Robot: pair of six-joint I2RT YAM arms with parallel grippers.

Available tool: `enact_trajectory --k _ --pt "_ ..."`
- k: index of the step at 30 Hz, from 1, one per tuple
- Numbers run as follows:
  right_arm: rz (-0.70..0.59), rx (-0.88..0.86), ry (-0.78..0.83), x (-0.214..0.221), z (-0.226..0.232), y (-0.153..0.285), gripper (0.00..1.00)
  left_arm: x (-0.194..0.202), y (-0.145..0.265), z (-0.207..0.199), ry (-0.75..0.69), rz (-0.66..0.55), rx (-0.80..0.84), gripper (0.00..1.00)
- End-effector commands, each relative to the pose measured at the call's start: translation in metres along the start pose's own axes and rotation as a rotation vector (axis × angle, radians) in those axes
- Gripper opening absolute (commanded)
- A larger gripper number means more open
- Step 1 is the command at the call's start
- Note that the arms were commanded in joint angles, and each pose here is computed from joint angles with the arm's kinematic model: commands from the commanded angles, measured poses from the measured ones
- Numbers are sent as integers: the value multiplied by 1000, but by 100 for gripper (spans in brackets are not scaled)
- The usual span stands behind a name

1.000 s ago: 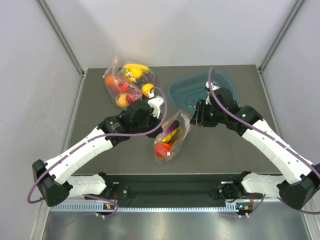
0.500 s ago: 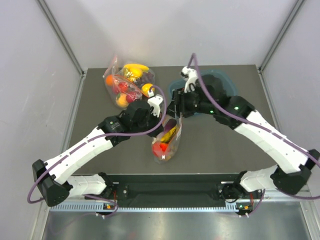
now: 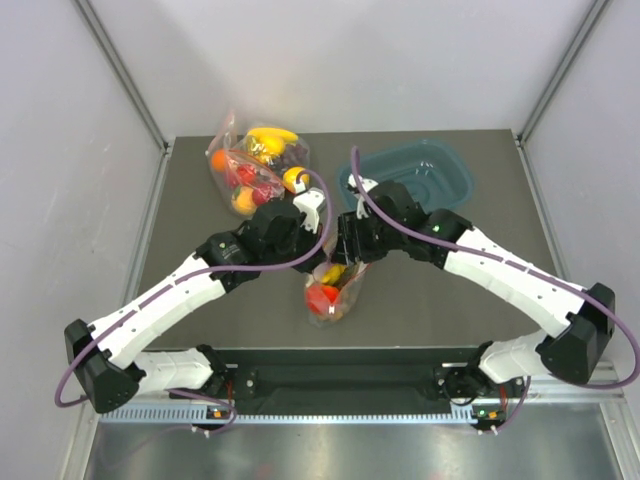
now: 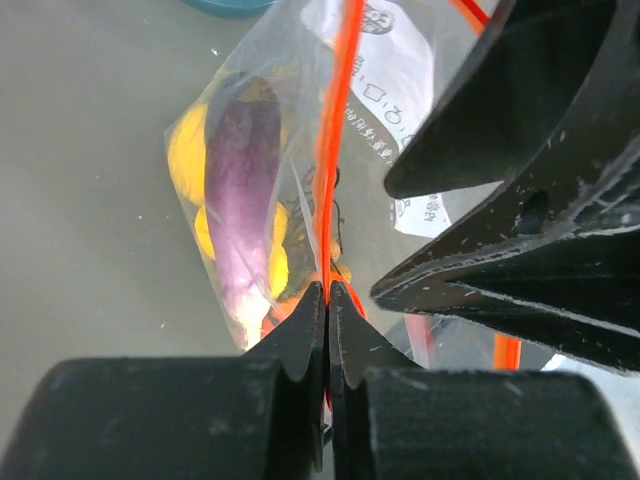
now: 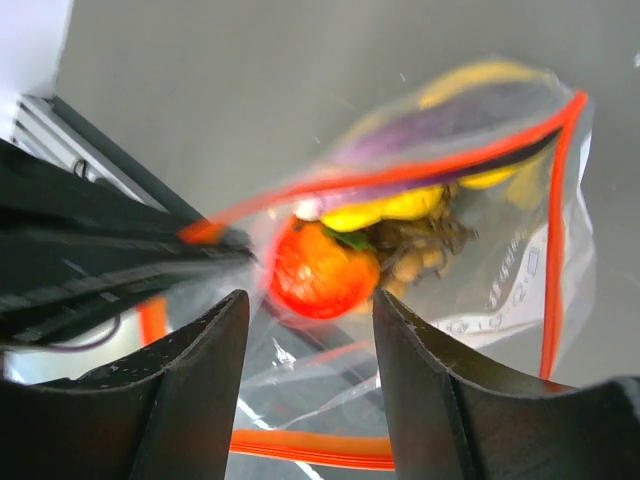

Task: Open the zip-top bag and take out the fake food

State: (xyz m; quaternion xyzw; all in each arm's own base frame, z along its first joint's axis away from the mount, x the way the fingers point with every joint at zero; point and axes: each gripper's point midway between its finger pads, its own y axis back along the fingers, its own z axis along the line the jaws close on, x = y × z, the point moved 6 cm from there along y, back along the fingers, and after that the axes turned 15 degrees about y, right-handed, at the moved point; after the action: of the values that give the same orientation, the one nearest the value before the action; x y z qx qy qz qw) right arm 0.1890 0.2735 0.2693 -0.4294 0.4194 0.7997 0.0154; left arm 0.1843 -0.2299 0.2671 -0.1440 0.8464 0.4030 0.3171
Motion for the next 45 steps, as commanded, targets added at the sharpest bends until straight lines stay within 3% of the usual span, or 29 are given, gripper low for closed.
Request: enact_trajectory --k 1,10,21,27,34,45 --pt "-71 -9 -16 -1 4 9 53 -8 4 0 20 -56 0 0" --pt "-13 88 -48 27 -16 -15 54 -3 2 7 46 -77 -17 0" --pt "-73 119 -90 24 -28 -46 56 4 4 2 49 -75 64 0" --pt "-173 88 -51 -7 -19 -33 56 7 2 1 44 -54 81 0" --pt "-120 72 27 -17 -14 -25 56 2 1 -6 29 -68 132 0" --pt "3 50 54 -5 -17 -55 51 -5 11 -13 5 -106 177 0"
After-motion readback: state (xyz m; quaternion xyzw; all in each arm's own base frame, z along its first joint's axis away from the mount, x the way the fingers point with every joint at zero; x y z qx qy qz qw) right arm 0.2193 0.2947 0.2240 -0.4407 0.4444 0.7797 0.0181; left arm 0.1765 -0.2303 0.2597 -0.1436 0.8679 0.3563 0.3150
